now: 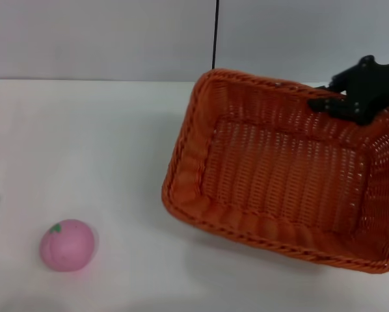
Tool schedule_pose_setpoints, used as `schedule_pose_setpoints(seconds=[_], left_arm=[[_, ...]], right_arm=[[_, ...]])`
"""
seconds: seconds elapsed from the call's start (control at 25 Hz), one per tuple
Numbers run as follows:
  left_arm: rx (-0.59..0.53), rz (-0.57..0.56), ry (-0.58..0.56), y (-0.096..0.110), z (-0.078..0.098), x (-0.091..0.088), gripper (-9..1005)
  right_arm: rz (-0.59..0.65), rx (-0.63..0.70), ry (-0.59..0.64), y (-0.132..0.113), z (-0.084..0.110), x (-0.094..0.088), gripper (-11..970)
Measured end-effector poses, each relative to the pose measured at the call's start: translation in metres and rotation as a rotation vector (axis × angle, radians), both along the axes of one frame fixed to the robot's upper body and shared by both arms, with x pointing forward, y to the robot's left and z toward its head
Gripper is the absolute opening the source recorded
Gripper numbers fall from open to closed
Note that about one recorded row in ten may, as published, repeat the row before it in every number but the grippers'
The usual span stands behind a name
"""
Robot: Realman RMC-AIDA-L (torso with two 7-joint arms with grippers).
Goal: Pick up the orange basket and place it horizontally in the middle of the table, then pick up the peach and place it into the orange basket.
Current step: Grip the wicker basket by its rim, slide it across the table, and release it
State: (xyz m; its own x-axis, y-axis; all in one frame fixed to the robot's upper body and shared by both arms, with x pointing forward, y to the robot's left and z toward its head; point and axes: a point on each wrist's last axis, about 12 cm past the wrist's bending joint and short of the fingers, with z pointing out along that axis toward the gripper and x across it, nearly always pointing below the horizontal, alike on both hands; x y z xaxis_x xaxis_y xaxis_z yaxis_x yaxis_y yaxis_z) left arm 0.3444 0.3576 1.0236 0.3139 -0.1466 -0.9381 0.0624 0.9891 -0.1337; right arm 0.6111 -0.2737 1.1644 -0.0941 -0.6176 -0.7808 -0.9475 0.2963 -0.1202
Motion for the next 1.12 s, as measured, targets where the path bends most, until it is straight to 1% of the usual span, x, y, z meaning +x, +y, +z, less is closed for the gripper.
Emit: schedule_pose_setpoints(seconds=[0.04, 0.12, 0.16, 0.2, 0.24, 0.28, 0.36, 0.4, 0.44, 0.6, 0.92, 1.12], left_arm=[[0.005, 0.003, -0.004, 0.001, 0.000, -0.004, 828], [0.007, 0.005, -0.008, 0.001, 0.001, -0.008, 828], [0.007, 0.005, -0.008, 0.001, 0.001, -0.008, 828], [0.008, 0.007, -0.010, 0.001, 0.001, -0.009, 828], [0.008, 0.007, -0.010, 0.001, 0.001, -0.009, 828], [0.009, 0.013, -0.014, 0.001, 0.001, -0.016, 828], [0.009, 0.014, -0.015, 0.001, 0.002, -0.016, 828], [0.009, 0.015, -0.016, 0.001, 0.002, -0.017, 828], [0.007, 0.017, -0.017, 0.001, 0.002, -0.019, 828], [0.005, 0.020, -0.023, 0.000, 0.002, -0.022, 828], [0.002, 0.012, -0.022, -0.002, 0.002, -0.024, 828], [0.001, 0.007, -0.023, -0.002, 0.002, -0.024, 828]], right_arm=[[0.000, 0.000, 0.000, 0.000, 0.000, 0.000, 139], [0.043, -0.009, -0.035, 0.007, 0.003, 0.002, 140], [0.060, -0.014, -0.053, 0.010, 0.004, 0.003, 140], [0.103, -0.032, -0.096, 0.016, 0.007, 0.006, 140], [0.103, -0.032, -0.096, 0.016, 0.007, 0.006, 140], [0.123, -0.041, -0.116, 0.019, 0.007, 0.007, 140], [0.163, -0.061, -0.151, 0.024, 0.008, 0.009, 140], [0.204, -0.085, -0.178, 0.030, 0.008, 0.010, 140], [0.204, -0.085, -0.178, 0.030, 0.008, 0.010, 140], [0.265, -0.159, -0.220, 0.043, 0.003, 0.012, 139], [0.283, -0.184, -0.247, 0.055, -0.003, 0.013, 140], [0.277, -0.223, -0.268, 0.060, -0.008, 0.015, 140]])
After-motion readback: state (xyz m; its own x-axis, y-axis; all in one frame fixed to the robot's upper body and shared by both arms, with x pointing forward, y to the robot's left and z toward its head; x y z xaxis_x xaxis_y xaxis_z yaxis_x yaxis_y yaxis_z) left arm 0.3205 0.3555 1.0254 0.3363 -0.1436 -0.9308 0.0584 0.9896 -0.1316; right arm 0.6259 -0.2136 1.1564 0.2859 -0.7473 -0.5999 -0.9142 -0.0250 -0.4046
